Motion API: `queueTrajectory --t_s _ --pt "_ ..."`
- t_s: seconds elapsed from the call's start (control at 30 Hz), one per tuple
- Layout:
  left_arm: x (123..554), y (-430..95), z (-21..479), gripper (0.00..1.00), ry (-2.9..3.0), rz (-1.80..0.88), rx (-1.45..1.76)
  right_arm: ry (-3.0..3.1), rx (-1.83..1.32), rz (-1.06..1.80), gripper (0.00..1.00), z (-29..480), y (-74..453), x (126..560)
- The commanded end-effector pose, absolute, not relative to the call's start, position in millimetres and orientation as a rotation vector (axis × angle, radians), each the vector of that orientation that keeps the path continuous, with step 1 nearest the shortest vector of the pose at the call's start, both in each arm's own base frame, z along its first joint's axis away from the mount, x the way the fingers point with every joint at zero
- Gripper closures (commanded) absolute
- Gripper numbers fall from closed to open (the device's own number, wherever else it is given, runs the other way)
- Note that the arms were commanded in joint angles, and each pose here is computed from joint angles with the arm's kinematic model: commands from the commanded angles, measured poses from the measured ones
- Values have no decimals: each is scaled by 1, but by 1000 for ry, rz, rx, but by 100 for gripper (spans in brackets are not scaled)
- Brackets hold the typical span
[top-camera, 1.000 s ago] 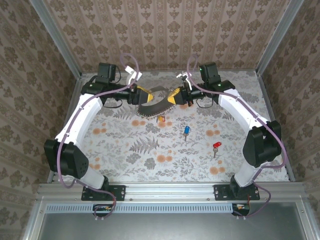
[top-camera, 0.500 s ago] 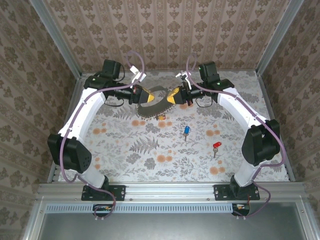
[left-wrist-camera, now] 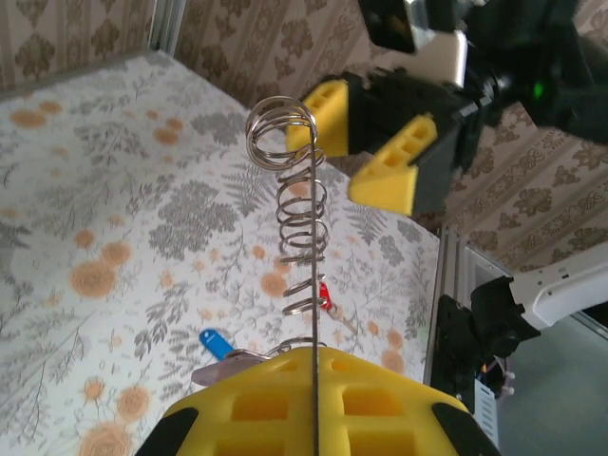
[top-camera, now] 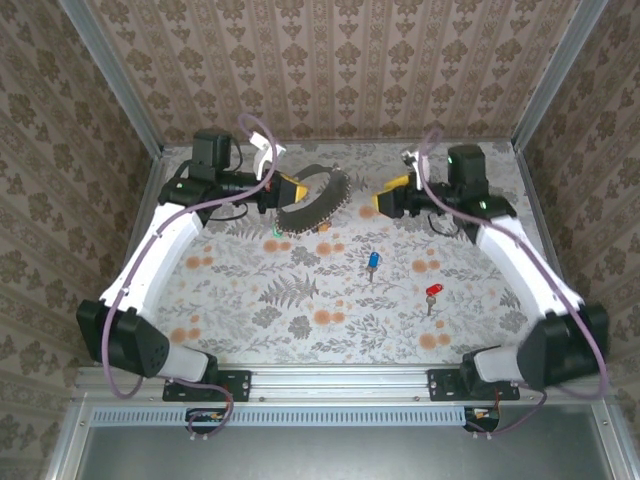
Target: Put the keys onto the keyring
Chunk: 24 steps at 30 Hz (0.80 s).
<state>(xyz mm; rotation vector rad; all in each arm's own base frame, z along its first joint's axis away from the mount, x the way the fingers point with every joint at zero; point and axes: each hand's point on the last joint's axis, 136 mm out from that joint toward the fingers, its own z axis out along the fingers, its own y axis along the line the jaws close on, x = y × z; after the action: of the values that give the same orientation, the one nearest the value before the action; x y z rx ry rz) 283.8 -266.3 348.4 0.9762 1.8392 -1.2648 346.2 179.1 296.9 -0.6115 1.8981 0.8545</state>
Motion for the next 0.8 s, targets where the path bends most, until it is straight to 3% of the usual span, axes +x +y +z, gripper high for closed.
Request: queueTrajectory --t_s 0.0,0.07,0.23,0.37,0.77 --pt "279 -275 372 100 1726 -1241 956 1679 -472 711 30 337 160 345" --pt "279 -279 374 100 1695 -1233 934 1590 -500 729 33 341 164 327" --pt "284 -284 386 100 1654 -1234 884 1484 -744 683 52 321 200 289" --pt "272 -296 396 100 1609 -1272 895 1377 -801 560 75 310 227 278" --pt "261 -298 416 100 1545 -1302 874 1260 -744 476 74 296 277 276"
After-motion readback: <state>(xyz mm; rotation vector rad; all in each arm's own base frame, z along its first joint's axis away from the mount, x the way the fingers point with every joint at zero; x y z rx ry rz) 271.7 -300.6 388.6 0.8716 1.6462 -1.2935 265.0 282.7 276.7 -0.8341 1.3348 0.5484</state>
